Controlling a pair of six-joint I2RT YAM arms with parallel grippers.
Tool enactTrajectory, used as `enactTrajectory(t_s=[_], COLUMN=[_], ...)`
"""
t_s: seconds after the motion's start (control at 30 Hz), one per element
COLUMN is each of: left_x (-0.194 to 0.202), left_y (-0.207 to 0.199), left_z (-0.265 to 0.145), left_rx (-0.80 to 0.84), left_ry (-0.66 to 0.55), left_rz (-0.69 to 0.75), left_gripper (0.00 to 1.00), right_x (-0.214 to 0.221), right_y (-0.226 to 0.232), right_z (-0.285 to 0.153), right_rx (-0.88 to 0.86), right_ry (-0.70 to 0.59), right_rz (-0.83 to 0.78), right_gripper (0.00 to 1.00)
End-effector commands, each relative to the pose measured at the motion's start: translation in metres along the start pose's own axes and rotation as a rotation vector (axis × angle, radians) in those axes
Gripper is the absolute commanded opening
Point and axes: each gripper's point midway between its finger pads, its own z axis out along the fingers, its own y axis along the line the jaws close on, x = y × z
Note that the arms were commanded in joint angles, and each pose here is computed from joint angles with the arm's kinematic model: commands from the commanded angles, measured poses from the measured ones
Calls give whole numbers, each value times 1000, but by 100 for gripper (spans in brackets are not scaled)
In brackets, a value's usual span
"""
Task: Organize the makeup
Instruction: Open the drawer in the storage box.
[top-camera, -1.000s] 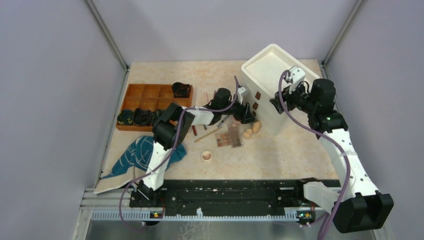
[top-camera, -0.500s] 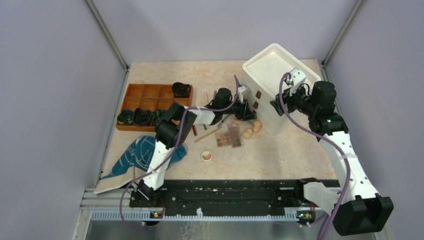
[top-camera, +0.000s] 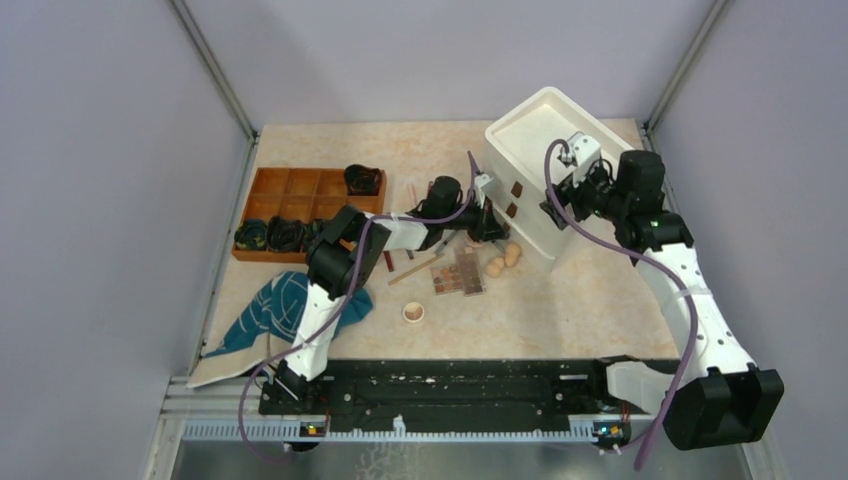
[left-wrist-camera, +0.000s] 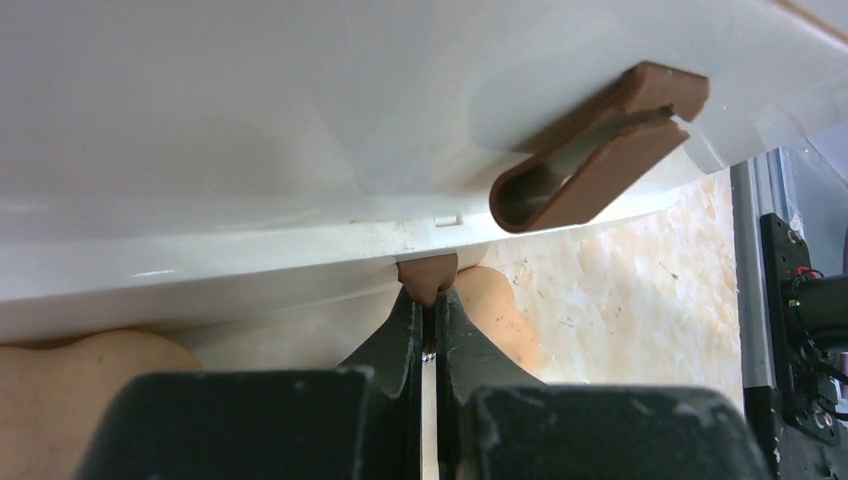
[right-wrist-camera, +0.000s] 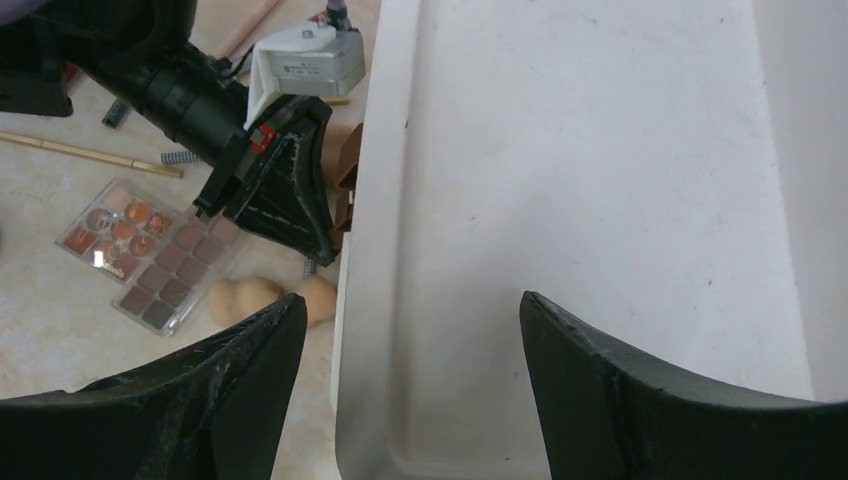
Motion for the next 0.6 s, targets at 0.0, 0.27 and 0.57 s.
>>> enactTrajectory(t_s=[0.0, 0.27, 0.57], left_x=[-21, -24, -18], left_y=[-27, -31, -31], left_z=[-13, -24, -28], left_rx=[51, 33, 30], left_ry=[-9, 0, 8], left_rz=[71, 112, 129], left_gripper=[0, 0, 0], right_x=[-11, 7, 19], right_y=[4, -9, -50], right_z=[4, 19, 11], right_rx=[-35, 123, 334], right_ry=[24, 111, 203], right_rz=[-71, -97, -131], right_gripper=[77, 54, 20])
